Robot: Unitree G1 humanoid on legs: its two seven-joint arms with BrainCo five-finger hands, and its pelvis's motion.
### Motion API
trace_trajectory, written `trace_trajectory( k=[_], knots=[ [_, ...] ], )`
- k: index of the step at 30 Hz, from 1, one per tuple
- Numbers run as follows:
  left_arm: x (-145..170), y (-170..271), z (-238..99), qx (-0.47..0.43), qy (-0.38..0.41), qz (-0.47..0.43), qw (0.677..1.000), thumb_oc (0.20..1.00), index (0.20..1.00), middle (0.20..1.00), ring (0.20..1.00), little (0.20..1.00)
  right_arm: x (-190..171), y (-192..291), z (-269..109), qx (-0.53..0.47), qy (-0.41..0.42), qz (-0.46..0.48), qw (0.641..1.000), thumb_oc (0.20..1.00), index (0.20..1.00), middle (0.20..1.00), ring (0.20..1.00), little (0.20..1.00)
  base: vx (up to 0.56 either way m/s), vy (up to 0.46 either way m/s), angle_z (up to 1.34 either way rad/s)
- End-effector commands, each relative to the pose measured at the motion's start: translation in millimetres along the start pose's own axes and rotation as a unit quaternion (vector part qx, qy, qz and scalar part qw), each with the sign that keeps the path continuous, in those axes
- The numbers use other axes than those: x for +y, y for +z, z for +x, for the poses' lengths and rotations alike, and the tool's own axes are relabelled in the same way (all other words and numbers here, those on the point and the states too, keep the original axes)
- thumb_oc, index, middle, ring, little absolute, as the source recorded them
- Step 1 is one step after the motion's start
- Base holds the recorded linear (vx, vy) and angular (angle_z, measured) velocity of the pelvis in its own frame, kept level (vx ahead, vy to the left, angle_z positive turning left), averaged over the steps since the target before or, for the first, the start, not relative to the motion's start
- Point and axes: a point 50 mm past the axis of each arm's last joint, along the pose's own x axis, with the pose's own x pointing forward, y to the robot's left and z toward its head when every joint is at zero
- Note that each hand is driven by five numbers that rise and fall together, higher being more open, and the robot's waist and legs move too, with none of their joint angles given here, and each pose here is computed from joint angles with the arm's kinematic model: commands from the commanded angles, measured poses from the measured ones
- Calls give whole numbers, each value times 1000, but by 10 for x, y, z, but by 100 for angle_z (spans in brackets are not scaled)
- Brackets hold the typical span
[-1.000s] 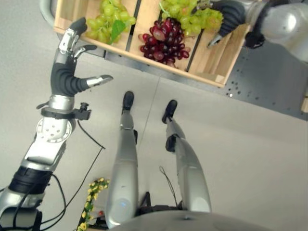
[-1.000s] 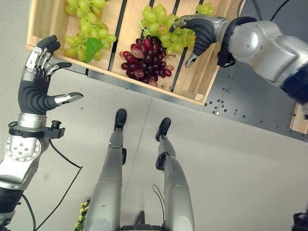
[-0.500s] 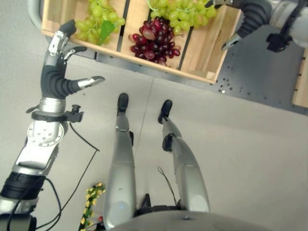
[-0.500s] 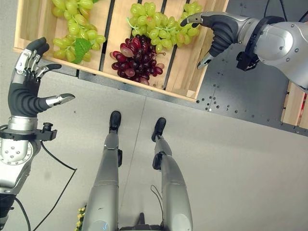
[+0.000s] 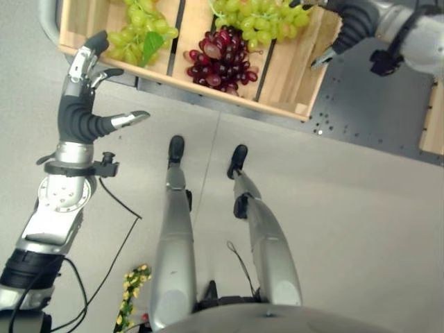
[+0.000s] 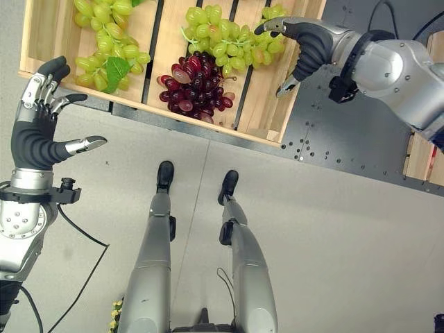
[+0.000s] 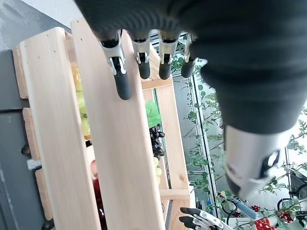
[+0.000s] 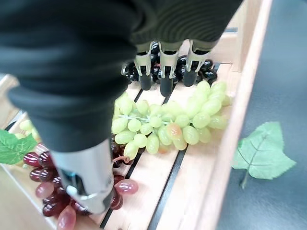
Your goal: Pick up the fruits from the basket on one side to the basket on the other side
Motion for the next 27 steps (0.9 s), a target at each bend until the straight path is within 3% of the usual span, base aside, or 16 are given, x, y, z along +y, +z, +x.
trace_trajectory(
  k=[1, 12, 27],
  knots=[
    [-115, -219, -254, 86, -26, -11, 996, 1000, 1000, 1000, 1000, 1000, -355, -36, -33, 21, -73, -32, 997, 1000, 1000, 1000, 1000, 1000, 0, 0, 0],
    [-265, -253, -202, 87, -8, -57, 995, 1000, 1000, 1000, 1000, 1000, -280, 66, 376, 47, -110, -13, 993, 1000, 1000, 1000, 1000, 1000, 2, 1, -1],
    [-296, -254, -184, 86, -2, -63, 994, 1000, 1000, 1000, 1000, 1000, -129, 139, 497, 44, -99, 1, 994, 1000, 1000, 1000, 1000, 1000, 0, 0, 0]
  ],
)
